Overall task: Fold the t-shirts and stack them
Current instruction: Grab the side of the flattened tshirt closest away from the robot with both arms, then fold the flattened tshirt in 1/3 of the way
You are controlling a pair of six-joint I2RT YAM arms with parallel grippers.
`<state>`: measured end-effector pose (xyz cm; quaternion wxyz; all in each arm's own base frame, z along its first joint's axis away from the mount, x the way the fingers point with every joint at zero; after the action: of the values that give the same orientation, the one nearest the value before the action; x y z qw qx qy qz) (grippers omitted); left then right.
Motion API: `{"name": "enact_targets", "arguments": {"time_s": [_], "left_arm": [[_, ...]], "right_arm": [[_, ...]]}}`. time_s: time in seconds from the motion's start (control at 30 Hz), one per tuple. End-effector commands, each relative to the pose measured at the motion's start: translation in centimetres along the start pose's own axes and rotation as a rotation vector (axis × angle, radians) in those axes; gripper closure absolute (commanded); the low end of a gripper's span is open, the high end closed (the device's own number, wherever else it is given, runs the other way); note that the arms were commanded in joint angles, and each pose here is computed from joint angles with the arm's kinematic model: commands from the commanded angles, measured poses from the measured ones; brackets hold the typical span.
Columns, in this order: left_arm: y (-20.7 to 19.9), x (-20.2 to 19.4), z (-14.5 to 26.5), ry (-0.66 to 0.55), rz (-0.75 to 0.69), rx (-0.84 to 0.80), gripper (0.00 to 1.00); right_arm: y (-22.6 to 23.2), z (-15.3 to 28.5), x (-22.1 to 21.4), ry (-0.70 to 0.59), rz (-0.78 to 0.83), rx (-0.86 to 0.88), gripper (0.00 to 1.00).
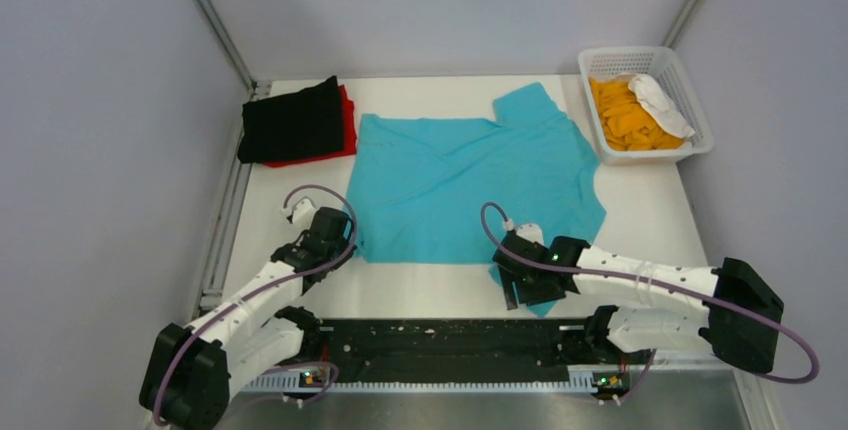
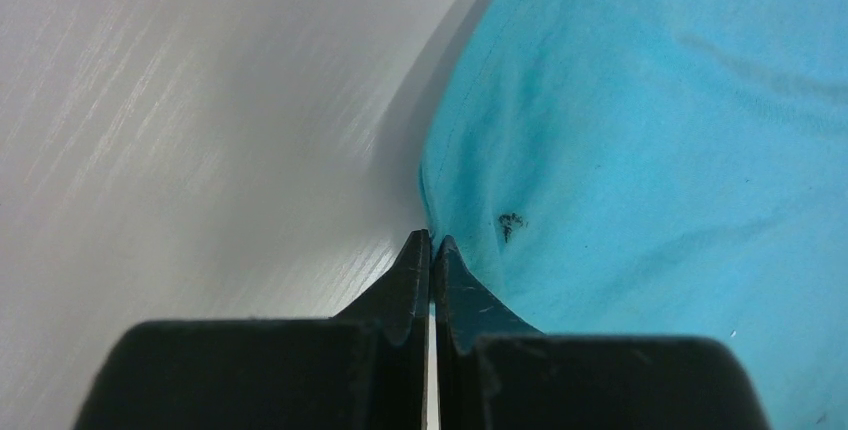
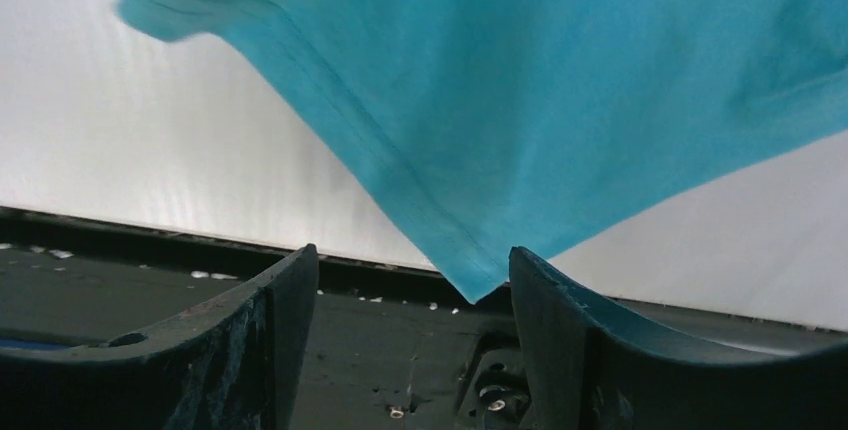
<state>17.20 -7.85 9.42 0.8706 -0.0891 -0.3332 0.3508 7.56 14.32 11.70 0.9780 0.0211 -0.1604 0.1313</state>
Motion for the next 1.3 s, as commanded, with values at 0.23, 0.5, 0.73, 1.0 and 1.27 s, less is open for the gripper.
{"name": "enact_targets", "arguments": {"time_s": [0.23, 0.5, 0.73, 1.0, 1.27], "left_arm": [[0.1, -0.1, -0.1, 0.002, 0.0, -0.004, 1.0], [0.3, -0.1, 0.2, 0.001, 0.008, 0.013, 1.0], [1.1, -0.3, 1.2, 0.023, 0.04, 0.042, 1.0], [2.8, -0.7, 2.7, 0.04, 0.074, 0.074, 1.0], [4.1, -1.0, 3.6, 0.027, 0.101, 0.075, 1.0]], "right_arm": [[-0.9, -2.3, -2.4, 0.041, -0.122, -0.071, 0.38], [-1.9, -3.6, -1.8, 0.037, -0.226, -0.052, 0.8], [-2.8, 1.7, -1.8, 0.089, -0.26, -0.079, 1.0], [-2.9, 5.9, -2.8, 0.18, -0.223, -0.019, 1.0], [-3.1, 7.7, -3.4, 0.152, -0.238, 0.044, 1.0]]}}
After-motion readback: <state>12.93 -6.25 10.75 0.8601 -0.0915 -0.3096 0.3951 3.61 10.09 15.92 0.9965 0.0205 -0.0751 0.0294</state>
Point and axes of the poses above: each gripper's point midway between its finger pads, its own z axis back along the fingers, its own y axis along the line the jaws close on, x = y × z, the point moved 8 cm from there along z, back along the fingers, and after that the axes turned 3 degrees about z, right-handed, at the moved point
